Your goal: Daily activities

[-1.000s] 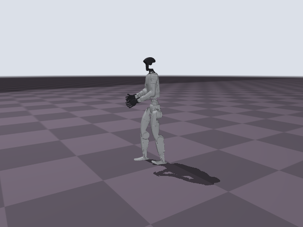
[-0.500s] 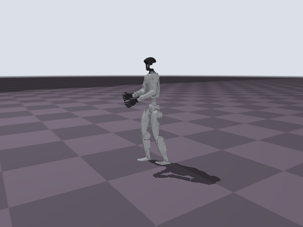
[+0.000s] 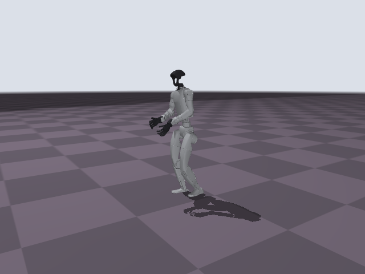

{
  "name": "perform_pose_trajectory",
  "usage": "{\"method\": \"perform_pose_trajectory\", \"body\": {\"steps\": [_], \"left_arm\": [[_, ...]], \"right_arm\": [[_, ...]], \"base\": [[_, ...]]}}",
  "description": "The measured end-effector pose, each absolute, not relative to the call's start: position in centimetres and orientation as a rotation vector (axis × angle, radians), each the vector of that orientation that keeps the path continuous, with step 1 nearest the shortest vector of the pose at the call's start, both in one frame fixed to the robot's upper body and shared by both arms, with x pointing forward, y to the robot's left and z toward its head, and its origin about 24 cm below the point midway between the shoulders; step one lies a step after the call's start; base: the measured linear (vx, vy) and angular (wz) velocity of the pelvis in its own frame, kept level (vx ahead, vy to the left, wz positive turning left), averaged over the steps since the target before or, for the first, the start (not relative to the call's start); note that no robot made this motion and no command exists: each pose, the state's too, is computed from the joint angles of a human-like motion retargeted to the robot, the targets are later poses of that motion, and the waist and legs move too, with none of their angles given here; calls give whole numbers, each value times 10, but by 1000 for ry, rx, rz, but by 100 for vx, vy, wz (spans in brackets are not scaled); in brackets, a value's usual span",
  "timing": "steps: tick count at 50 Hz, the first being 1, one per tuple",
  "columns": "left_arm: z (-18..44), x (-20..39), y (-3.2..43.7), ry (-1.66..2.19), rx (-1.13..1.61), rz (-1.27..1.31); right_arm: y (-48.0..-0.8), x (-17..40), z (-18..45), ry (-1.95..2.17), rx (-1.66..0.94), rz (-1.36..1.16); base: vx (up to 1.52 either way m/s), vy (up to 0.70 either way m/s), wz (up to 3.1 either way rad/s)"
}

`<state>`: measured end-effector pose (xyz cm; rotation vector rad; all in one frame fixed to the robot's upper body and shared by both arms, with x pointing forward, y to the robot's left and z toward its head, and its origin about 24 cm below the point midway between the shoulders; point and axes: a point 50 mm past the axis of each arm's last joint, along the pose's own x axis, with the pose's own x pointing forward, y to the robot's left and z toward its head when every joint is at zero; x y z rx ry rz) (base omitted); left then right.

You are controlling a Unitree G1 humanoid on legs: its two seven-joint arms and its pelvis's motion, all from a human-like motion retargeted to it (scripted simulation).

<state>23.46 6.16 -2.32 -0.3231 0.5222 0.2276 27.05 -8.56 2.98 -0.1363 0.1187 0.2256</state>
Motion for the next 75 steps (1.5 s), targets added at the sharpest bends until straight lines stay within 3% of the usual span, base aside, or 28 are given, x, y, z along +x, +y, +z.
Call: {"method": "perform_pose_trajectory", "body": {"steps": [12, 23, 58, 75], "left_arm": [[-6, 248, 63, 487, -424, 467], [5, 257, 50, 502, -499, 525], [-12, 240, 42, 555, -416, 369], [-11, 236, 39, 513, -342, 294]], "right_arm": [[-86, 291, 52, -64, -315, 54], [-83, 303, 53, -126, -479, 15], [-84, 298, 25, -38, -703, 63], [-99, 287, 15, 34, -644, 74]], "base": [[20, 12, 38], [30, 21, 48], [25, -2, 81], [6, -5, 46]]}}
